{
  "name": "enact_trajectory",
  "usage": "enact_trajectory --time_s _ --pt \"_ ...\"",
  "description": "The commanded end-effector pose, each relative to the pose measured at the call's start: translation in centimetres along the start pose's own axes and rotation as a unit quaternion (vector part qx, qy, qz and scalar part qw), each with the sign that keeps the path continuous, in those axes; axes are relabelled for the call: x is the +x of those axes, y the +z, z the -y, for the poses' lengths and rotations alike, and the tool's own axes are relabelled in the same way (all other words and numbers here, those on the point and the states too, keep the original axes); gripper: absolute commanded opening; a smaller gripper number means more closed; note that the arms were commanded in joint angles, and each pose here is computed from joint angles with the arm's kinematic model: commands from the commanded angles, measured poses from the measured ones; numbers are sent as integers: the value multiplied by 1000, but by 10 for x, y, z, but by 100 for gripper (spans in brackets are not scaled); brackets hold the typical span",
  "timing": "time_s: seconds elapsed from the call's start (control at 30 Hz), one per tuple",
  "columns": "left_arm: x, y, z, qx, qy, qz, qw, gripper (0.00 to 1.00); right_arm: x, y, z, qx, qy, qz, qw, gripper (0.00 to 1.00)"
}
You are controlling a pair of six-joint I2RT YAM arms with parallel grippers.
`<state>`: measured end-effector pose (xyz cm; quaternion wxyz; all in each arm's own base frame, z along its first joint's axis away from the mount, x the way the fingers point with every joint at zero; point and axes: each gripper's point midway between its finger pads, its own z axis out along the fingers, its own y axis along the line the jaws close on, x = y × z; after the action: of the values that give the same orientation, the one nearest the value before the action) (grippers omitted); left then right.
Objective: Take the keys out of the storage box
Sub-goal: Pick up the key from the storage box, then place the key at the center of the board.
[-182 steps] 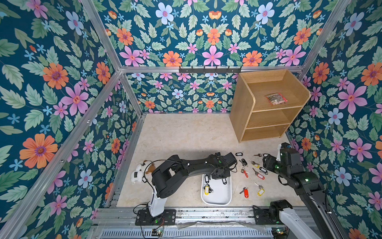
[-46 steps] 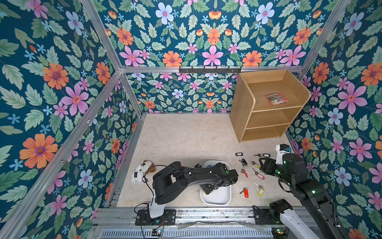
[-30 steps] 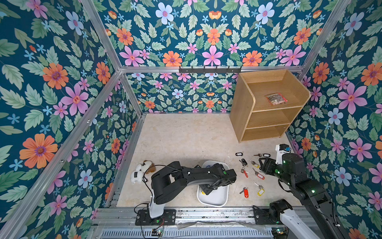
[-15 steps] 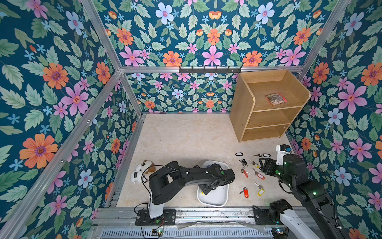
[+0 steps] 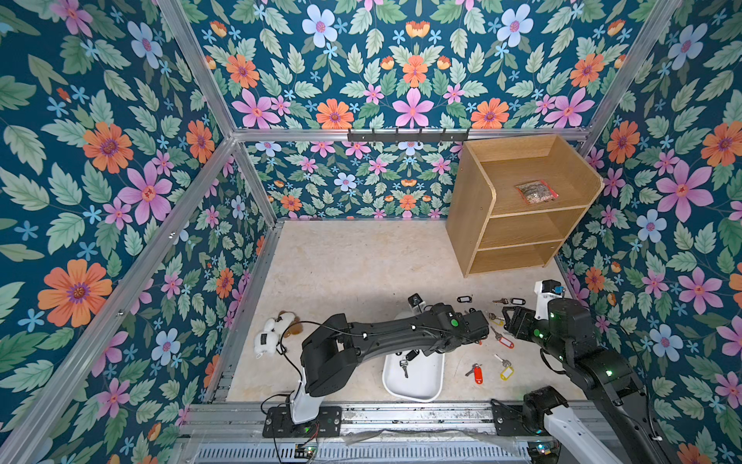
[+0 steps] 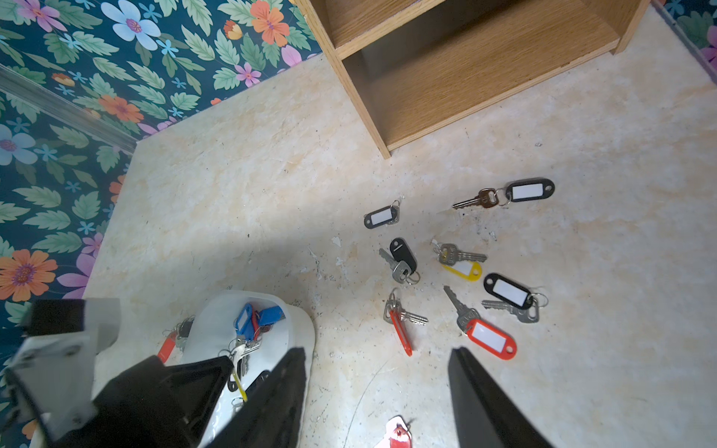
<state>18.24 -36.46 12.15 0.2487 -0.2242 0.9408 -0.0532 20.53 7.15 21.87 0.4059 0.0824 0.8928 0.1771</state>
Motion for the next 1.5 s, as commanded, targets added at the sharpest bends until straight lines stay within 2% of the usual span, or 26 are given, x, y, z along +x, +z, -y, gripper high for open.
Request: enact_trajectory --time_s 0.0,0.13,0.23,0.43,0.6,0.9,1.2,1.3,1.4,1.47 --pt "-27 -18 -9 -10 41 53 998 0 -2 2 0 2 -1 3 1000 63" --pt "-61 -39 -28 -3 31 89 996 0 -1 3 0 4 -1 -1 1000 63" --pt "-88 -39 -60 -13 19 86 996 0 0 6 1 7 -1 -4 1000 63" --pt "-136 -1 -138 -29 -21 38 999 0 2 10 4 18 2 -13 1000 63" --pt "-154 34 -188 -60 -30 -10 998 0 0 8 7 25 8 -4 1000 63" --pt "-161 97 -215 -75 -37 -74 994 0 -4 3 7 23 11 9 1000 63" --pt "-186 122 -223 -89 -34 -74 993 2 -3 4 7 23 11 6 1000 63" --pt "-190 123 -226 -97 -28 -71 992 21 -4 3 8 23 12 10 1000 63" --pt "-196 118 -229 -107 -19 -61 992 55 -4 2 8 23 13 13 1000 63" --pt "-202 111 -231 -113 -15 -51 992 89 -4 2 8 23 14 13 1000 63"
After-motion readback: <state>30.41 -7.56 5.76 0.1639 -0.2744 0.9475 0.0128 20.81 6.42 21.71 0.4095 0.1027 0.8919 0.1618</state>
